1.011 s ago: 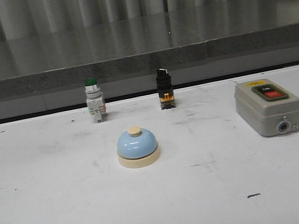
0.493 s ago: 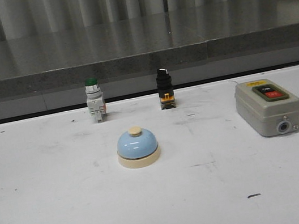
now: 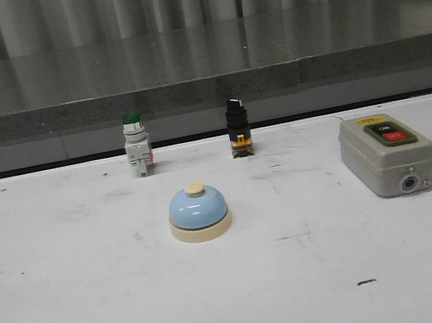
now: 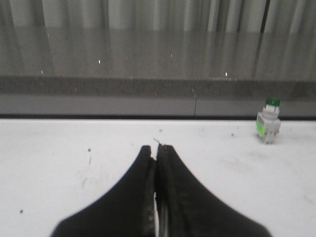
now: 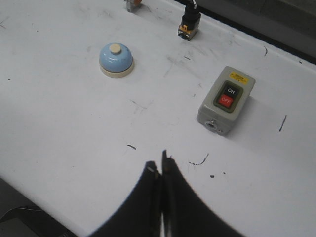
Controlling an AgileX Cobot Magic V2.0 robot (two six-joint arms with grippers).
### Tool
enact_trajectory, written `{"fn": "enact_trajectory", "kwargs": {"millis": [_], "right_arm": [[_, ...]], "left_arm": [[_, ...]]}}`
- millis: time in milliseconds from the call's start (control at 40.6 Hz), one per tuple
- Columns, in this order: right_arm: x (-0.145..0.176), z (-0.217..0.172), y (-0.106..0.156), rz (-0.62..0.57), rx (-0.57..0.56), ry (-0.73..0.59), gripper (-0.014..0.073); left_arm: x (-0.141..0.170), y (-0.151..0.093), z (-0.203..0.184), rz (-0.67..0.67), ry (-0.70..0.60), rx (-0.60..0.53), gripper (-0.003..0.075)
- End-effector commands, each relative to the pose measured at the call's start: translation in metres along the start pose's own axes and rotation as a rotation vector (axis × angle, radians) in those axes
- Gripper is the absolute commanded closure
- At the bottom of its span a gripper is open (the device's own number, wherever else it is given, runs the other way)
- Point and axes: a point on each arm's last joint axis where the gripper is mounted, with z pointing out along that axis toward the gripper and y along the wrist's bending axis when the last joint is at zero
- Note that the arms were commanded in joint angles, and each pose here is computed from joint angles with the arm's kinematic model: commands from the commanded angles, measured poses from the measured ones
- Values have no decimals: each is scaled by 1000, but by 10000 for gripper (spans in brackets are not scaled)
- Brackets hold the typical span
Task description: Place and press bell with both arms
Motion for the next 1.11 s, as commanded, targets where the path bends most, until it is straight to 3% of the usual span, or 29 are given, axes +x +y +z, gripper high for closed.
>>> {"fn": "enact_trajectory", "kwargs": {"millis": [0,1085], "right_arm": [[-12,-7,-1,4,8,-85,664],[-12,-7,-1,4,8,-87,664]], "left_arm": [[-4,0,-1,-16,-110,4,740],[-7,0,-1,-16,-146,5,740]]}}
